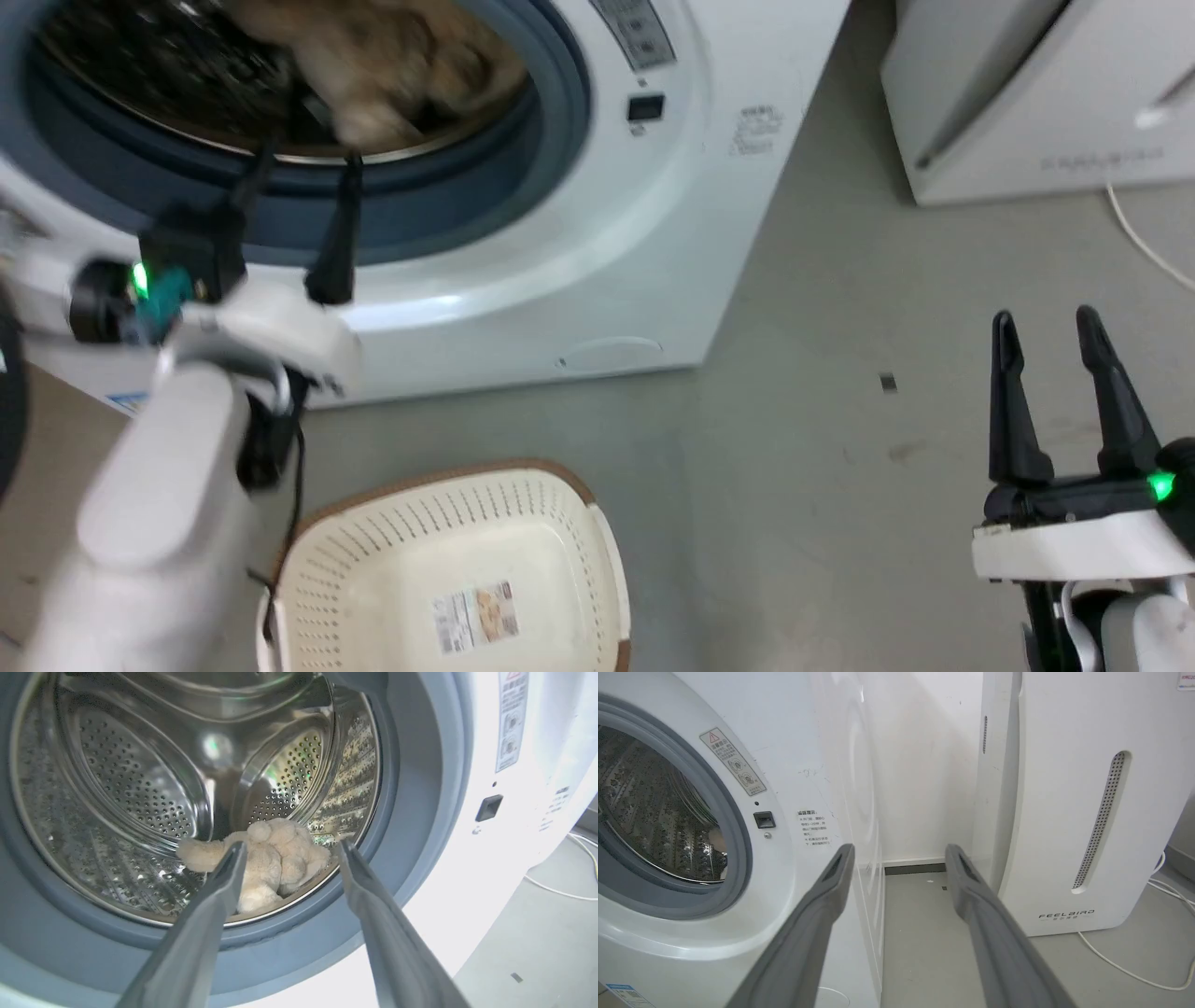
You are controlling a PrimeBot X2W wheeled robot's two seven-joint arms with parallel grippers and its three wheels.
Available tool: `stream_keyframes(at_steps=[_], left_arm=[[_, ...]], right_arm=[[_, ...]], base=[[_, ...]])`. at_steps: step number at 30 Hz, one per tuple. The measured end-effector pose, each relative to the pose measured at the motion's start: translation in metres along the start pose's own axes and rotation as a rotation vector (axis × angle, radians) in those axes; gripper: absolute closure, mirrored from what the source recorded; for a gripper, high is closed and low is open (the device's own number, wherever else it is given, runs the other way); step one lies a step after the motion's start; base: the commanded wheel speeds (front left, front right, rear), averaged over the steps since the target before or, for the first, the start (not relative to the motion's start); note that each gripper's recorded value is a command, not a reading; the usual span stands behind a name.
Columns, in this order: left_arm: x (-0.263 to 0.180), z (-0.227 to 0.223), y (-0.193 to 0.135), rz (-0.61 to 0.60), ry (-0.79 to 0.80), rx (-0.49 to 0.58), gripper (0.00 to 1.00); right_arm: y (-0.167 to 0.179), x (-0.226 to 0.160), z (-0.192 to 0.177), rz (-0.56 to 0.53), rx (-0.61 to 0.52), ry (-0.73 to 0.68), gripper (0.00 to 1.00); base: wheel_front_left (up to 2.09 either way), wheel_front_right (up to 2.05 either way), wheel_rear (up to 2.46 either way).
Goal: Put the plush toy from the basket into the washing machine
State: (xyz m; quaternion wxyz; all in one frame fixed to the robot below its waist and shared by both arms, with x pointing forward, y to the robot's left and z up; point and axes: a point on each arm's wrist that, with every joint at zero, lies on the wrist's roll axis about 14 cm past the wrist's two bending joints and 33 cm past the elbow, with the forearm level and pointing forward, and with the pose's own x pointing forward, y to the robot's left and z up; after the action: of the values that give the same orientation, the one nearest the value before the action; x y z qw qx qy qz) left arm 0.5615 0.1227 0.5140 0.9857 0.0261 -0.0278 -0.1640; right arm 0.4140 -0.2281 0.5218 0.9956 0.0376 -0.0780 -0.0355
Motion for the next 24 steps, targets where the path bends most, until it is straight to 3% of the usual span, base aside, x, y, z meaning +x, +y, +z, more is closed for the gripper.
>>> stream_keyframes(at_steps=[12,24], left_arm=[[-0.119,0.035,-0.008,0.169,-0.107,-0.038,0.0],[-0.183,0.007,-0.014,0.283,-0.03,-0.077,0.0]], right_arm=[[0.021,-0.024,0.03,0.057,0.032,-0.067,0.0],[0.027,-0.043,0.032,0.074,0.057,-0.061,0.0]], base=[[0.0,0.0,0.0],[0.0,0.0,0.0]])
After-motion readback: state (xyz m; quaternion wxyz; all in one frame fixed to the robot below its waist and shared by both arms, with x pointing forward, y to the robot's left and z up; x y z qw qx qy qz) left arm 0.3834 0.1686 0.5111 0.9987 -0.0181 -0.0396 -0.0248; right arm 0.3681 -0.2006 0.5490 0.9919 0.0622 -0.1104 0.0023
